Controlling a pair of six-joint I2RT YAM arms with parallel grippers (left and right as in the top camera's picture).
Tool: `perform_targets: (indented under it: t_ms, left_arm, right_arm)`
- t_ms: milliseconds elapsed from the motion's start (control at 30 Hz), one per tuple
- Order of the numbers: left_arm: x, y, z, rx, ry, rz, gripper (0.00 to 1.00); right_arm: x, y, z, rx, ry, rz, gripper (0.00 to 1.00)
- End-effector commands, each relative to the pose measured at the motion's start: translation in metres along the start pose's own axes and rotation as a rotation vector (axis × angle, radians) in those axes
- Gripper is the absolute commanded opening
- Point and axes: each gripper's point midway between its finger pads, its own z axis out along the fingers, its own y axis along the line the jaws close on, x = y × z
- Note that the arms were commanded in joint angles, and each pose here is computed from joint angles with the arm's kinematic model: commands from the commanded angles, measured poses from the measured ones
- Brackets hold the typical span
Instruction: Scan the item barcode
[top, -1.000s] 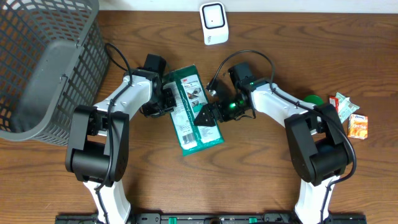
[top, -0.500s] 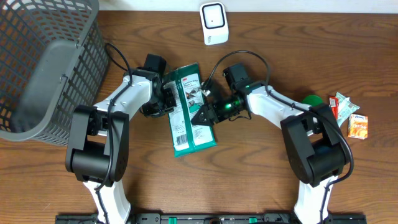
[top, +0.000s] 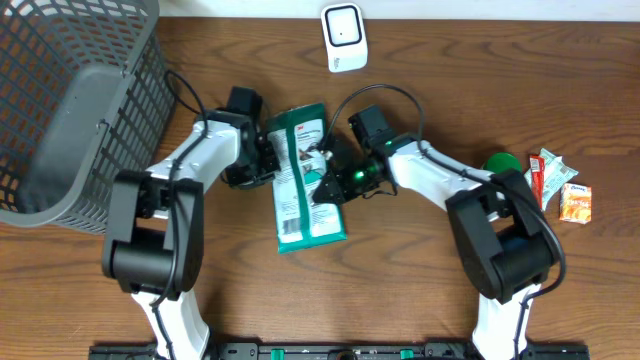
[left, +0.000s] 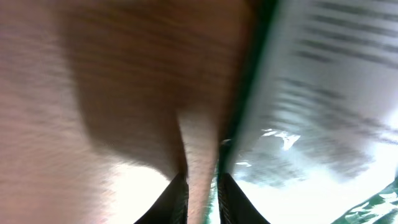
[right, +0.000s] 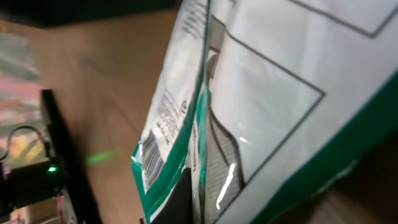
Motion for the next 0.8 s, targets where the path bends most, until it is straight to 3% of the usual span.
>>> perform_targets:
  t_ms: [0, 133, 300, 433, 633, 767]
  left_arm:
    - [-0.019, 0.002, -0.056, 0.06, -0.135, -0.022, 0.19]
    - [-0.028, 0.005, -0.125, 0.126, -0.299, -0.038, 0.24]
    - [-0.023, 0.012, -0.177, 0.133, -0.434, -0.041, 0.34]
    - [-0.017, 0.02, -0.201, 0.102, -0.506, -0.046, 0.49]
    - [-0.015, 0.022, -0.195, 0.089, -0.481, -0.05, 0.64]
    - [-0.016, 0.023, -0.191, 0.084, -0.47, -0.052, 0.81]
  right_arm:
    - [-0.036, 0.003, -0.053, 0.166, -0.128, -0.135, 0.01]
    - [-0.06, 0.019, -0.124, 0.446, -0.256, -0.313, 0.01]
    - [-0.087, 0.054, -0.197, 0.696, -0.431, -0.56, 0.01]
    - [-0.108, 0.105, -0.226, 0.878, -0.483, -0.998, 0.01]
    - [-0.137, 0.115, -0.231, 1.098, -0.488, -1.199, 0.01]
    - [-0.167, 0.101, -0.234, 1.264, -0.507, -1.228, 0.01]
